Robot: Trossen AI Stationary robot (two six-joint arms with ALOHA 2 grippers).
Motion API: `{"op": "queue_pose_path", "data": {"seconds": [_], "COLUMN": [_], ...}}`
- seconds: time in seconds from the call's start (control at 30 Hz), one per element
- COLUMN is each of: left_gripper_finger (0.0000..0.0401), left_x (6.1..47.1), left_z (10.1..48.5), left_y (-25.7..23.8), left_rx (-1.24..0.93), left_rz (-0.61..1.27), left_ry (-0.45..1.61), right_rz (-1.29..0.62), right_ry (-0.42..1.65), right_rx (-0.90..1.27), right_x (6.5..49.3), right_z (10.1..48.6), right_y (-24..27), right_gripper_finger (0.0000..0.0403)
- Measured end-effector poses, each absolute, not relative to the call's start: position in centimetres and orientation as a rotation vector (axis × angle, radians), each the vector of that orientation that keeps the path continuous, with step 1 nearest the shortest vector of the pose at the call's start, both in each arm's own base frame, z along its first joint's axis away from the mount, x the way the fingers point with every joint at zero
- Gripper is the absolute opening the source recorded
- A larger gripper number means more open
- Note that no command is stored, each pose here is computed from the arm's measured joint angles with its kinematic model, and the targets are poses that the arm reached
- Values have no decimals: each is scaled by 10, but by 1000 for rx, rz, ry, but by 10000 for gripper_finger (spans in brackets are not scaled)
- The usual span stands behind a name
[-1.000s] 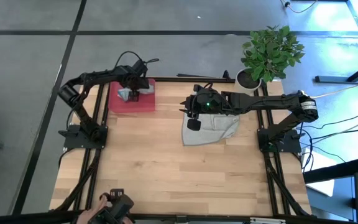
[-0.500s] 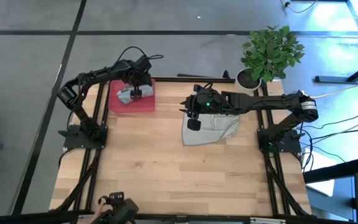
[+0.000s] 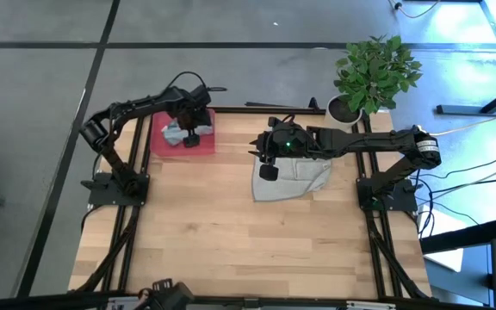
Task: Roll microfiber towels into tight, uniform cylinder then place into a basket
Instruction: Put the blue towel into the pink bin
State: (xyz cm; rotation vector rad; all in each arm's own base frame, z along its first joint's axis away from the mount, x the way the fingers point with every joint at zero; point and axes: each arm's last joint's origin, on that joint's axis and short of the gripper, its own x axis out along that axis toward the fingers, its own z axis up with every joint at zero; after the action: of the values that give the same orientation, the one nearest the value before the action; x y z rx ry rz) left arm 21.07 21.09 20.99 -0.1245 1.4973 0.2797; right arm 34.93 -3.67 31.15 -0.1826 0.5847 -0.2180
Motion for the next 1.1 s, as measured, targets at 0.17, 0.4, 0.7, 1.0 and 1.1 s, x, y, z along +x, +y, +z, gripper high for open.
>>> {"op": "queue_pose_path", "data": {"seconds": [0.17, 0.4, 0.7, 1.0, 1.1], "left_gripper_finger": [358, 360, 359, 325, 300], "left_x": [207, 208, 222, 231, 229], "left_z": [206, 206, 207, 207, 204], "left_y": [213, 213, 209, 208, 210], "left_rx": [-210, -309, -184, -93, -118], "left_rz": [256, 306, 372, 579, 580], "left_ry": [1441, 1405, 1401, 1425, 1443], "right_rz": [-218, -218, -218, -218, -217], "right_ry": [585, 585, 585, 585, 585], "right_rx": [-183, -183, -183, -182, -183], "right_x": [349, 349, 349, 349, 349], "right_z": [311, 311, 311, 311, 311], "right_y": [-37, -37, -37, -37, -37], "right_gripper_finger": [126, 126, 126, 126, 126]}}
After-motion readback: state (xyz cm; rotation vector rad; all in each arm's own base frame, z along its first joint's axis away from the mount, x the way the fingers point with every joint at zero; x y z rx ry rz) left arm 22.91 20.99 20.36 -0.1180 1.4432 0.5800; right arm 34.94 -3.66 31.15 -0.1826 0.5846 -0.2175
